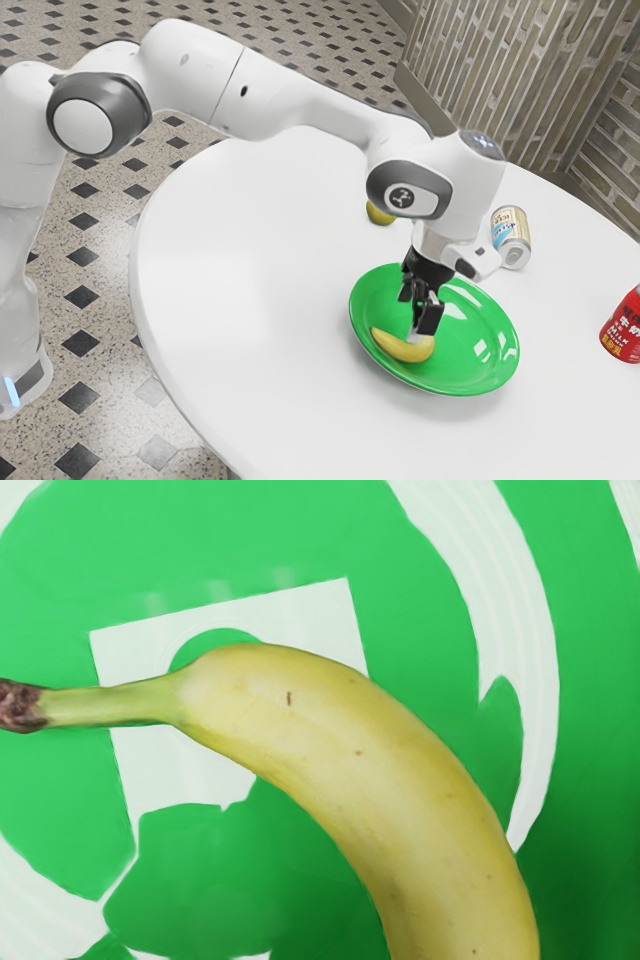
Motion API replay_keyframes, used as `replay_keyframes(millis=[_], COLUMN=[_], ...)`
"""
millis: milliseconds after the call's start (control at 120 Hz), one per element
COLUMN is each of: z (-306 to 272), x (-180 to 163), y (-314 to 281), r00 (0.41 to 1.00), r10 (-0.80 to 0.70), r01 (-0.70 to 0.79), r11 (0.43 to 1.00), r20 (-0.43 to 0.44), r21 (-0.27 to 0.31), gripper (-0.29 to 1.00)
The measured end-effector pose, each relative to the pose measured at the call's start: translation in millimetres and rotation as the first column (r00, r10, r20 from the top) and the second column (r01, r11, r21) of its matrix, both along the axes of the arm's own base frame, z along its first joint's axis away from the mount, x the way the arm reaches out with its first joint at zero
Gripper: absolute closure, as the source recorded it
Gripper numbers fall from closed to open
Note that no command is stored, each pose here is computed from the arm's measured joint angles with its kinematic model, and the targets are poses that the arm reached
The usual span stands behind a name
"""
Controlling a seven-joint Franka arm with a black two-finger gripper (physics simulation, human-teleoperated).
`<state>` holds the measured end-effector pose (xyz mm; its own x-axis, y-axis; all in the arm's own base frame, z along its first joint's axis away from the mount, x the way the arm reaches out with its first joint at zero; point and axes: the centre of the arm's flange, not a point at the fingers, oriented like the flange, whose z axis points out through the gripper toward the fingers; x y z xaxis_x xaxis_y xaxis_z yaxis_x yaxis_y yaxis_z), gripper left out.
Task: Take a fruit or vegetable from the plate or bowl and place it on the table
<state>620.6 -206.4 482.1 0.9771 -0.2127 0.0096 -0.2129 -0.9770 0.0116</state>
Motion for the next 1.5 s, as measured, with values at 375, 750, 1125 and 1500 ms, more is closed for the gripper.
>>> replay_keyframes(millis=[375, 750, 1125, 1500], z=[-16, -23, -38, -46], x=[3, 3, 8, 7], y=[-3, -9, -6, -5], r00=[1.0, 1.0, 0.999, 0.999], r10=[-0.007, -0.017, -0.004, -0.012], r01=[0.007, 0.016, 0.003, 0.01], r11=[1.0, 1.0, 0.999, 0.999], r20=[-0.016, -0.019, -0.04, -0.047], r21=[-0.005, -0.01, -0.034, -0.04], gripper=[0.0, 0.0, 0.15, 0.49])
